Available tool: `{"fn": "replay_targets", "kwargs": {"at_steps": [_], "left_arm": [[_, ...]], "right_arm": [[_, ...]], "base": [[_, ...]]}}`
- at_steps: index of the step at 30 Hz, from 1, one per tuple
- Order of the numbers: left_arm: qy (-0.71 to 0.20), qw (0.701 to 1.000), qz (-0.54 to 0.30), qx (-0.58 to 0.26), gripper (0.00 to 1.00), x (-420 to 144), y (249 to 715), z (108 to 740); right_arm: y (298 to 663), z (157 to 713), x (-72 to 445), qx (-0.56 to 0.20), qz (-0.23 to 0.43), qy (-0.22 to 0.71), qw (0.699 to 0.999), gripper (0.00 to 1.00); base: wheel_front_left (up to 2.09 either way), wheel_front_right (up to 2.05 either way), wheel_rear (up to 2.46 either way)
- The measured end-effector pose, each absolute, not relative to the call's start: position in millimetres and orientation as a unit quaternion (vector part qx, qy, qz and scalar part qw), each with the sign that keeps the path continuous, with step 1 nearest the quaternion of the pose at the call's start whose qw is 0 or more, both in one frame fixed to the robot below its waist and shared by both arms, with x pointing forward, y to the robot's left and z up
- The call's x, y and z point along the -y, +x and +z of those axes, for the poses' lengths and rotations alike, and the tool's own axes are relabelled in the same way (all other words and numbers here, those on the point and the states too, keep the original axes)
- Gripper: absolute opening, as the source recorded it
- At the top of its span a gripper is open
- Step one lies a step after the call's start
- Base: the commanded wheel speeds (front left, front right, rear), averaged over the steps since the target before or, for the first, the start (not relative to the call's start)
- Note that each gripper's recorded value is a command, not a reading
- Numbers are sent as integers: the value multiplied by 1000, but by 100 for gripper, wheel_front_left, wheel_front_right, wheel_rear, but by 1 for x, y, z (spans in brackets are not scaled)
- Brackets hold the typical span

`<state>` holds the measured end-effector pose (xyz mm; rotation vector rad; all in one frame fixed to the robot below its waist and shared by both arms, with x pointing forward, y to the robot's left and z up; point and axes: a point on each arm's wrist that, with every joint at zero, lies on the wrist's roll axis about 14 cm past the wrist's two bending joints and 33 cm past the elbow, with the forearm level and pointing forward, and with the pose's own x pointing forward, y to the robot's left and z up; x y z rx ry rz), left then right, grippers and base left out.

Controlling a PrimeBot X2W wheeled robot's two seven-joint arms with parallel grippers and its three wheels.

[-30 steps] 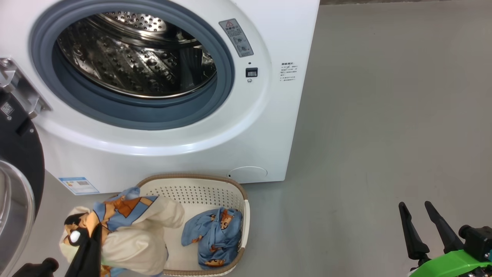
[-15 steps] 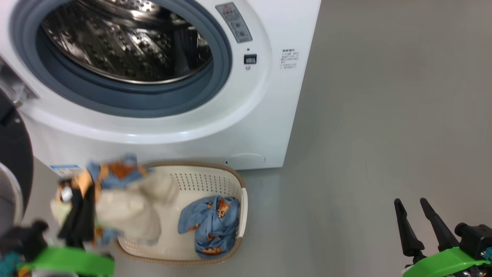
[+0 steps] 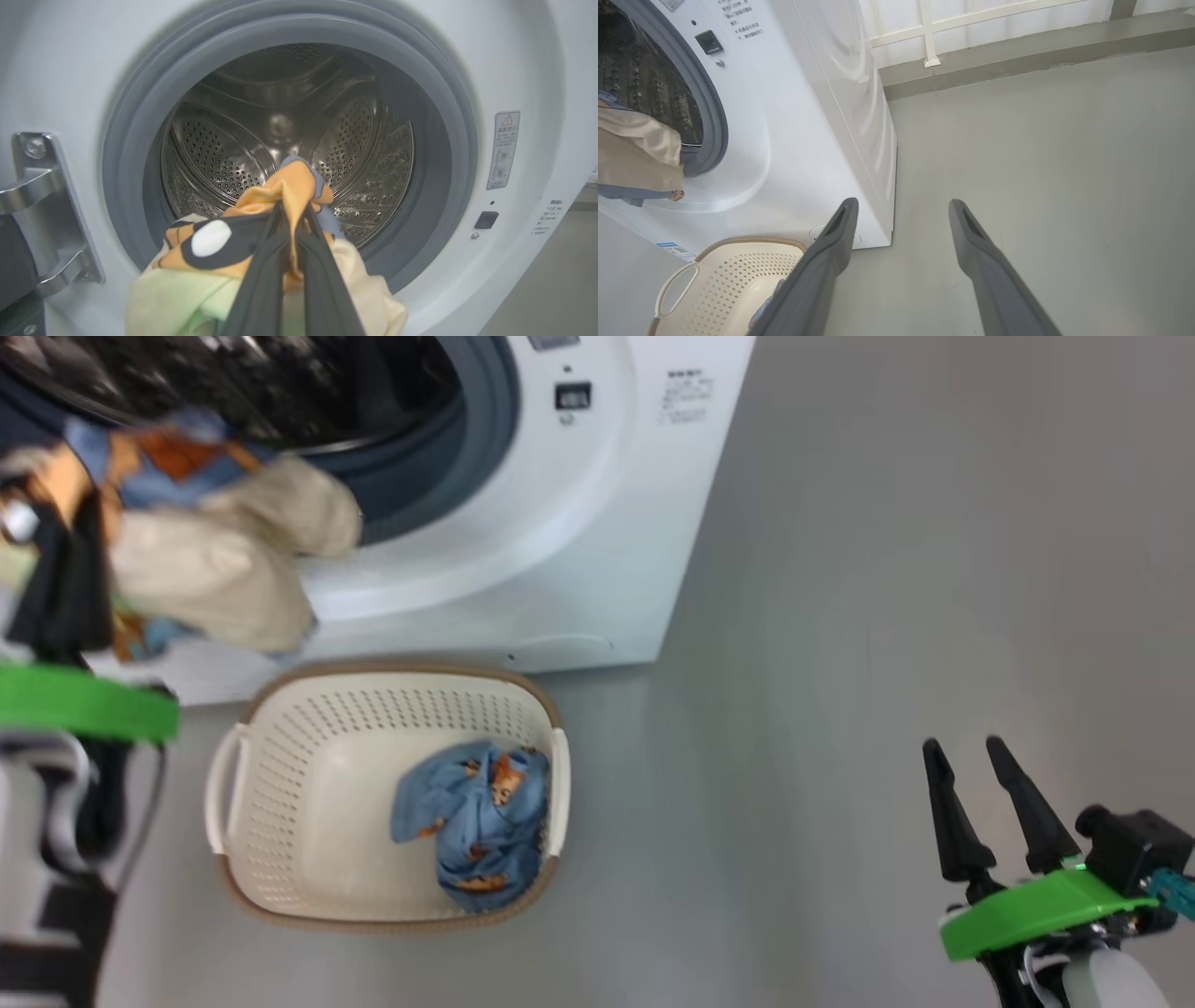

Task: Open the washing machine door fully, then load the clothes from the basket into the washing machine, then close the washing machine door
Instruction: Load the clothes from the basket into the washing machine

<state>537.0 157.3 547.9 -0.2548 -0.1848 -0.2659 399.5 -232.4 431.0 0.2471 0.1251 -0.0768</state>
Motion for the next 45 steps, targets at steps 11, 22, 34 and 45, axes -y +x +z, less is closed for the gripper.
{"fn": "replay_targets", "kwargs": {"at_steps": [11, 22, 34, 45], "left_arm": [[-122, 981, -149, 21, 0, -132, 617, 501], [-117, 978, -170, -40, 0, -97, 663, 458], [-98, 977, -172, -77, 0, -82, 697, 435], [-98, 982, -161, 14, 0, -91, 735, 491]], "right_arm": [[416, 412, 234, -79, -55, 125, 987, 100], [420, 399, 239, -94, -69, 122, 986, 100], [411, 389, 247, -110, -88, 116, 983, 100], [411, 387, 251, -113, -94, 111, 983, 100]], "base": [[0, 0, 0], [0, 0, 0], [0, 0, 0], [0, 0, 0]]}}
